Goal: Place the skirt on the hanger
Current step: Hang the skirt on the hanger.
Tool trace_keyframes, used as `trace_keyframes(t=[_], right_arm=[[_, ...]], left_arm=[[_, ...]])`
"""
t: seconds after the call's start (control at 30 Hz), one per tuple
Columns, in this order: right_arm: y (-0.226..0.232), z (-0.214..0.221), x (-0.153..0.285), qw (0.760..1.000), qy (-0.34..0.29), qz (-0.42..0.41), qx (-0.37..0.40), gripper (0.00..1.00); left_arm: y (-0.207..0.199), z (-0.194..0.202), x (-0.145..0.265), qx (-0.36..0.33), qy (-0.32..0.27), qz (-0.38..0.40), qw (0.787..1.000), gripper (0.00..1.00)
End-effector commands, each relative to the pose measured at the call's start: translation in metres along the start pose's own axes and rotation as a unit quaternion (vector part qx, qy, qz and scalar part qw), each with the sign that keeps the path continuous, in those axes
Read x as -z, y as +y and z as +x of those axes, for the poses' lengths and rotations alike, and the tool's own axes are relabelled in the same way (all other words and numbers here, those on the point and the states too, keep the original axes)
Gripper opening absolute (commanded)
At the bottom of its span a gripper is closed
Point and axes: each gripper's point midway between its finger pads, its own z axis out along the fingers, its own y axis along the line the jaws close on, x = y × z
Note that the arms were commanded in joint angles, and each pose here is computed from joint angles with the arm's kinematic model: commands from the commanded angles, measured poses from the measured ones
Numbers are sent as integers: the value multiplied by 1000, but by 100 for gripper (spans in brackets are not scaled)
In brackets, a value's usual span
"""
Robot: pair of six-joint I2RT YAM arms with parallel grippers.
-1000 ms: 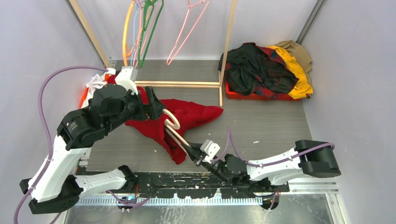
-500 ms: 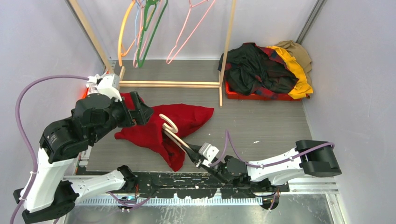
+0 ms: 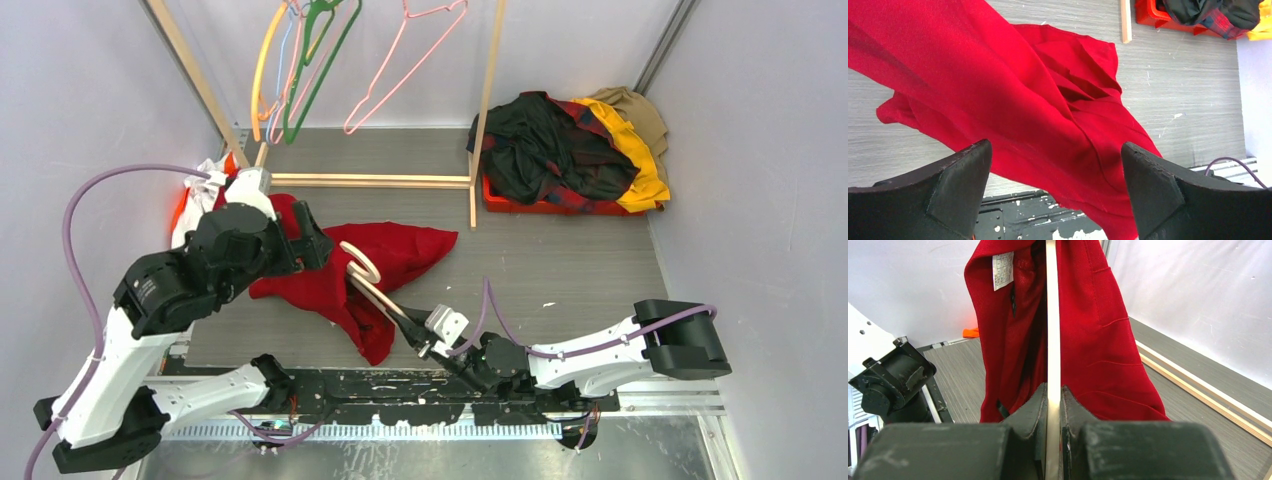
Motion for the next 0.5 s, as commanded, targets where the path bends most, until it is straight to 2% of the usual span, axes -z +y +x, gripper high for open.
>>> trace_keyframes(t=[0.0, 0.2, 0.27, 0.33, 0.4, 0.47], right_arm=[[-5, -76, -8, 992, -106, 9, -73, 2], [-2, -76, -8, 991, -111, 4, -73, 2], [-2, -78, -7, 991, -114, 3, -75, 2], [-3, -81, -7, 990, -118, 3, -76, 2], [-3, -83, -7, 990, -120, 3, -77, 2], [-3, -85, -7, 989, -122, 3, -78, 2]], left_arm=[[-3, -20, -6, 22, -46, -10, 999, 99], [-7, -24, -17, 31, -60, -14, 998, 100], [-11, -23, -22, 28, -55, -10, 998, 95], [-14, -20, -27, 26, -50, -8, 998, 86], [-18, -19, -30, 27, -46, -2, 999, 68], [-21, -17, -32, 27, -41, 4, 999, 54]])
